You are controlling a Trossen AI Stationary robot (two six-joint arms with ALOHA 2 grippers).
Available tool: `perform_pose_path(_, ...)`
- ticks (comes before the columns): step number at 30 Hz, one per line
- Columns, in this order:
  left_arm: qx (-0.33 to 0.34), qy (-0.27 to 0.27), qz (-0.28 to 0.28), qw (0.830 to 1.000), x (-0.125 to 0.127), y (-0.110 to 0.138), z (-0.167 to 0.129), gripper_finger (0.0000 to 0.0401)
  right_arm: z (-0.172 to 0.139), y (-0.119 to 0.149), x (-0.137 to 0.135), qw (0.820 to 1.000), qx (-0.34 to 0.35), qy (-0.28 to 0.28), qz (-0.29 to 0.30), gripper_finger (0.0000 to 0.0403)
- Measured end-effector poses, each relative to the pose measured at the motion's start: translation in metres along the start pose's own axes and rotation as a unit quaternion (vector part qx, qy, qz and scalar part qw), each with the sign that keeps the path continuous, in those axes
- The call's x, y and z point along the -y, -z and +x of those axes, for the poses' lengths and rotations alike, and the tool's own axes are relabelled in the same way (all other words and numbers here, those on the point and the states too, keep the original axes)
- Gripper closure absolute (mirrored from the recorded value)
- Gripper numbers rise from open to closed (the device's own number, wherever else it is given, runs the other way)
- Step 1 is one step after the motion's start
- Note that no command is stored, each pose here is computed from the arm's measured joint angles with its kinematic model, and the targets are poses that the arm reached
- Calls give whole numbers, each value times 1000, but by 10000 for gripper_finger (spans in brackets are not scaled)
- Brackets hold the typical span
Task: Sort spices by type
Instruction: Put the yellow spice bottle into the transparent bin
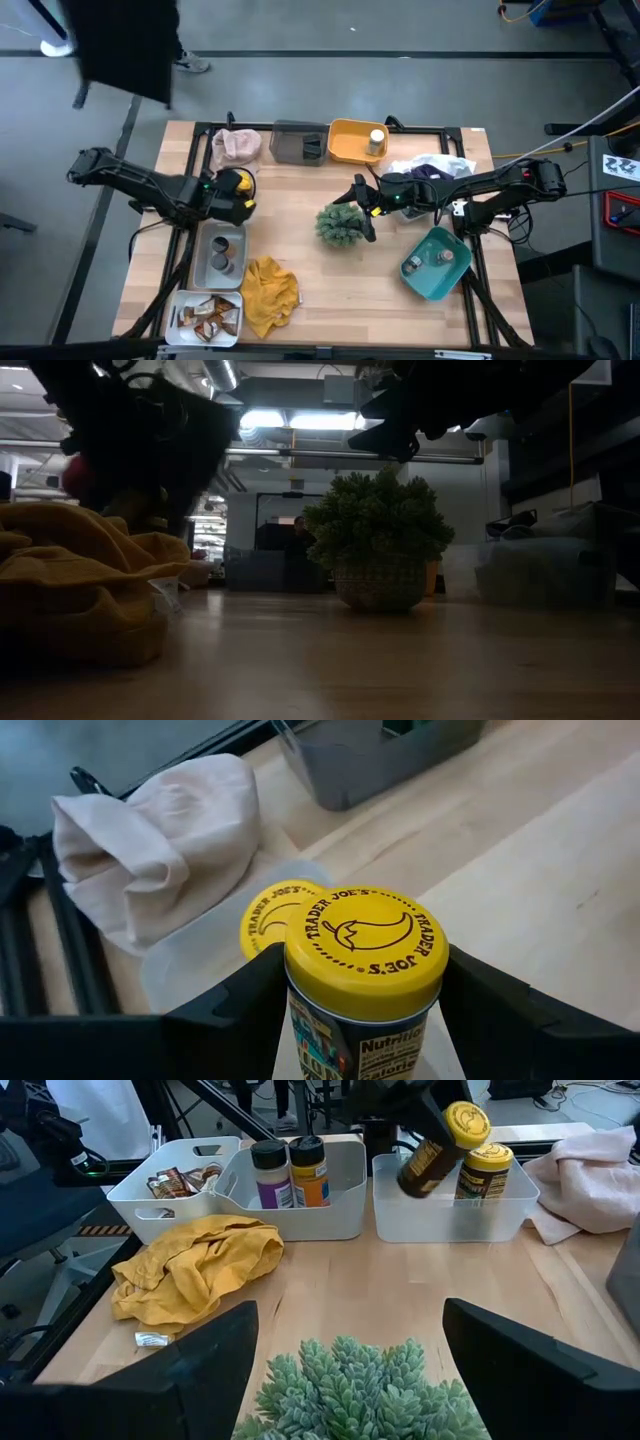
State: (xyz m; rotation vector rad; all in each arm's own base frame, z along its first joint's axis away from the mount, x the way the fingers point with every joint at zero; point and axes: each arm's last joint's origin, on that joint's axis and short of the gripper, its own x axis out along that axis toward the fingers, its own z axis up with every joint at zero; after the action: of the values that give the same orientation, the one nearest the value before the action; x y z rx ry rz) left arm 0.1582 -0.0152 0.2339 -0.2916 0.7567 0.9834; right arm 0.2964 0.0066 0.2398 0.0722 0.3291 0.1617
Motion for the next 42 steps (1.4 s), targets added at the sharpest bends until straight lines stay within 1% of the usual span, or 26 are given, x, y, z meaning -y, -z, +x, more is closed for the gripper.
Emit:
perform_pose_path(4,20,0,-13,1000,2,8,5,187,0,0,0,1000,0,0,0,86)
perform_pose_path(9,45,3,-32,998,3,19,4,187,0,0,0,1000,0,0,0,86)
perform_pose_path(17,101,30,-58,993,6,40,-3,187,0,0,0,1000,-1,0,0,86)
perform_pose_path(21,125,40,-75,989,3,54,-1,187,0,0,0,1000,-1,0,0,86)
perform_pose_path(28,137,46,-82,986,-3,69,5,187,0,0,0,1000,-1,0,0,86)
perform_pose_path(36,139,38,-107,984,-11,84,18,187,0,0,0,1000,-1,0,0,86)
perform_pose_path(39,145,45,-117,981,-10,87,21,187,0,0,0,1000,-1,0,0,86)
perform_pose_path(42,144,49,-114,982,-9,88,23,187,0,0,0,1000,-1,0,0,86)
